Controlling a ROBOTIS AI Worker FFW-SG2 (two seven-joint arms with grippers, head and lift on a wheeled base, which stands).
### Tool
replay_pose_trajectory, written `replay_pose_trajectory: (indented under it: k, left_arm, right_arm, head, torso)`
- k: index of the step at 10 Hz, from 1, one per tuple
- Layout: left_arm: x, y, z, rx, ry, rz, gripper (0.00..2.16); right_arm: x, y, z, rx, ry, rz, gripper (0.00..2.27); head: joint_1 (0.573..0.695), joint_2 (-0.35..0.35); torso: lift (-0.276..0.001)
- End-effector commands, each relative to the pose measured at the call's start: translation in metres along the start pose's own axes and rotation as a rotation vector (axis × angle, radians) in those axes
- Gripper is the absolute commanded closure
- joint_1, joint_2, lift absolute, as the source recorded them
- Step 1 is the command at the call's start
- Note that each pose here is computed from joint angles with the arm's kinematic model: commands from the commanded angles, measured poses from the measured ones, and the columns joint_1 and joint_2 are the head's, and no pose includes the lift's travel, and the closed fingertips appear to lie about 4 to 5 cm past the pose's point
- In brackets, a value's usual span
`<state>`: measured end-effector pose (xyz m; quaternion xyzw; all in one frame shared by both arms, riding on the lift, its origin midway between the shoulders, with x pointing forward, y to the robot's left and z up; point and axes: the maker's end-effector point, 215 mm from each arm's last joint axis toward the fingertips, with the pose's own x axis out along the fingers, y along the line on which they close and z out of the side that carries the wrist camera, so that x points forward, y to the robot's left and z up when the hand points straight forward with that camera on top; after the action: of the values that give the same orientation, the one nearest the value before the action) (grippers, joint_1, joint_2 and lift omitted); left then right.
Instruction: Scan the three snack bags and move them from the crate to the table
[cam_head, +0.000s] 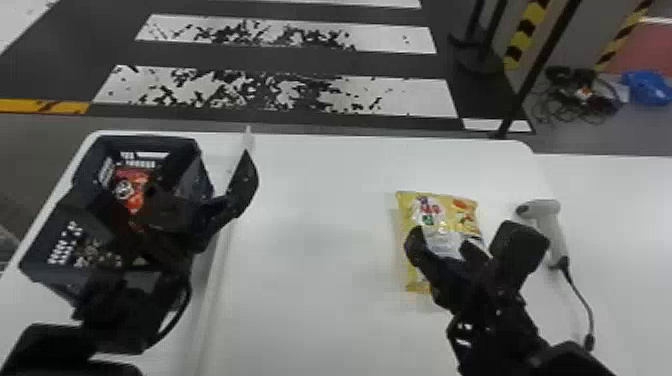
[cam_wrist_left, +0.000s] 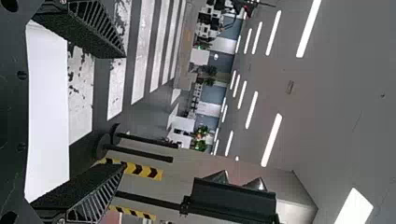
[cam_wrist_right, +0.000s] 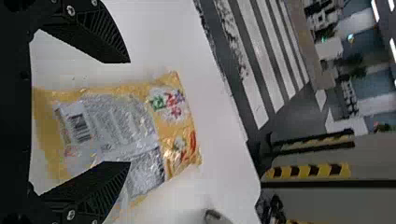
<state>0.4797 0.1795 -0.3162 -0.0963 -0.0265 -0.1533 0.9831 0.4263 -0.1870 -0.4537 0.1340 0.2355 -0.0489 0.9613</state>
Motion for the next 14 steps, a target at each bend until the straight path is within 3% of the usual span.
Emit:
replay_pose_trajectory:
  k: [1, 2, 3, 4, 7, 10, 14]
  left_arm:
    - [-0.005, -0.005, -0.002, 0.013, 0.007, -0.002, 0.03]
    - [-0.008, 0.000, -0.001, 0.018, 0.008, 0.009, 0.03]
    - [-0.009, 0.003, 0.002, 0.019, 0.004, 0.021, 0.03]
    - [-0.010, 0.007, 0.002, 0.020, 0.004, 0.041, 0.03]
    - [-0.010, 0.015, -0.009, 0.000, 0.035, 0.085, 0.03]
    - [-0.011, 0.027, -0.022, -0.018, 0.074, 0.160, 0.03]
    - [-0.012, 0.020, -0.023, -0.018, 0.072, 0.157, 0.03]
  right_arm:
    - [0.014, -0.005, 0.052, -0.044, -0.229, 0.022, 0.54]
    - [0.016, 0.003, 0.076, -0.098, -0.344, 0.078, 1.32]
    - [0.023, -0.005, 0.071, -0.161, -0.345, 0.059, 2.18]
    - [0.029, -0.011, 0.070, -0.224, -0.377, 0.044, 2.25]
    - [0.055, -0.017, 0.017, -0.307, -0.284, 0.047, 2.25]
    - [0.075, -0.026, -0.005, -0.338, -0.229, 0.066, 2.25]
    - [0.088, -0.066, -0.024, -0.346, -0.198, 0.006, 2.25]
  head:
    - [0.695, -0.011]
    - [0.695, -0.017]
    - [0.695, -0.022]
    - [0.695, -0.026]
    - [0.695, -0.029]
    - [0.695, -0.006]
    - [0.695, -0.037]
  torso:
    - [-0.062]
    - [-0.062]
    - [-0.062]
    - [-0.062]
    - [-0.062]
    - [-0.062]
    - [-0.062]
